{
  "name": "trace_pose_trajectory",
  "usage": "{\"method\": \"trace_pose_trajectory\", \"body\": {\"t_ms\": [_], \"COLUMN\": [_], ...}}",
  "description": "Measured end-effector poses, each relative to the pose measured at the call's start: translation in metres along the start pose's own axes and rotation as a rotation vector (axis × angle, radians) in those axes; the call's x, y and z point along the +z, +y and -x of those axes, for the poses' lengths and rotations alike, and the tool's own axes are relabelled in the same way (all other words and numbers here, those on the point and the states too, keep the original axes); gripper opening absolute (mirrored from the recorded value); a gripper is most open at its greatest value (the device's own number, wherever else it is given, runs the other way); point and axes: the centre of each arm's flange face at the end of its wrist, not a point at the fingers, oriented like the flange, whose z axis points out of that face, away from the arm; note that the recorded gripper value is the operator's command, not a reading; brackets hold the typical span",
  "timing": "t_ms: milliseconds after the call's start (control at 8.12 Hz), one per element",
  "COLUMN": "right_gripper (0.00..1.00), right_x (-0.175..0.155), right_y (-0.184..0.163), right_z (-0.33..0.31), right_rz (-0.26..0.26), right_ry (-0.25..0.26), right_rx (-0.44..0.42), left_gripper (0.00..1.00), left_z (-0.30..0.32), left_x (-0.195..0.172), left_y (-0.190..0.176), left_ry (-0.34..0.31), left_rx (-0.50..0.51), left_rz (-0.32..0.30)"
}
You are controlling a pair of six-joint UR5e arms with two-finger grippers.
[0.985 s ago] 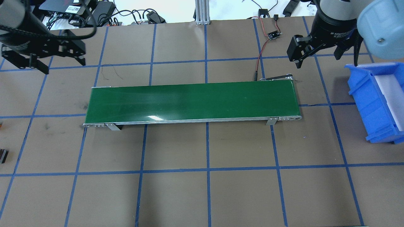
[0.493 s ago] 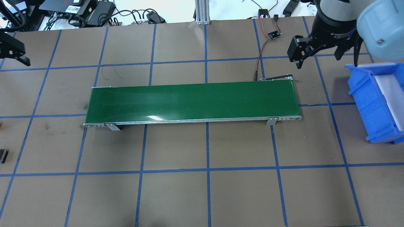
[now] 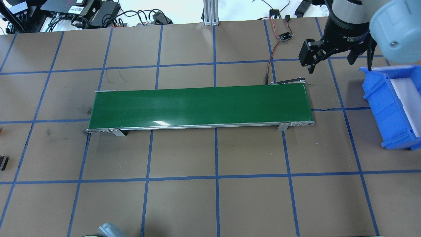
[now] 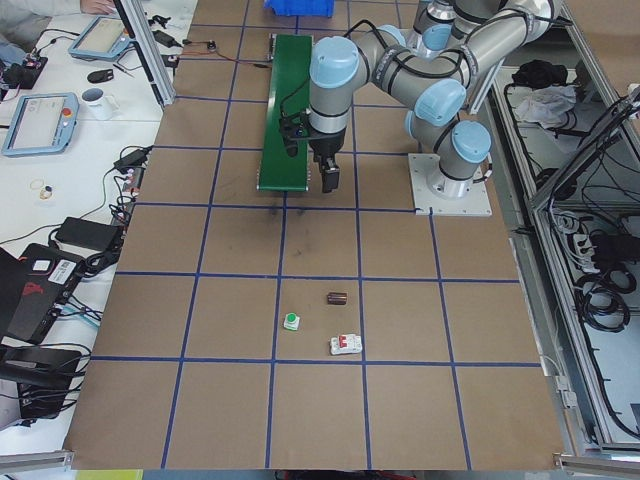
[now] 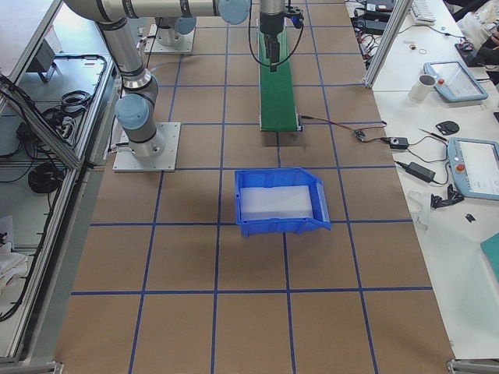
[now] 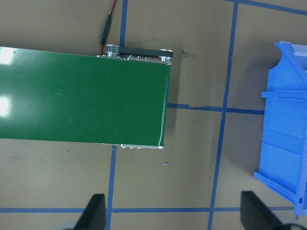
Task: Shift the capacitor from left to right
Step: 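Lower the left gripper and close it on the brown capacitor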
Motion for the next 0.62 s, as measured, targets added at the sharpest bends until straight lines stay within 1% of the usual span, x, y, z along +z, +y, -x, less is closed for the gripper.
{"method": "trace_pose_trajectory", "body": {"t_ms": [123, 246, 369, 493, 616], "right_gripper": [1.0, 1.0, 1.0, 1.0, 1.0], "right_x": [0.001, 0.001, 0.001, 0.001, 0.002], "right_y": [0.0, 0.0, 0.0, 0.0, 0.0], "right_z": [0.0, 0.0, 0.0, 0.0, 0.001], "right_rz": [0.001, 0.003, 0.004, 0.006, 0.01], "right_ry": [0.0, 0.0, 0.0, -0.001, -0.003], "right_rx": [0.0, -0.001, -0.002, -0.002, -0.002], "left_gripper": [1.0, 1.0, 1.0, 1.0, 1.0], "left_z": [0.029, 0.063, 0.1, 0.131, 0.157], "left_x": [0.02, 0.044, 0.07, 0.096, 0.122], "left_y": [0.001, -0.005, -0.016, -0.022, -0.025], "left_ry": [-0.011, -0.032, -0.058, -0.069, -0.065], "left_rx": [0.059, 0.115, 0.185, 0.236, 0.271], "left_rz": [0.045, 0.07, 0.065, 0.065, 0.073]}}
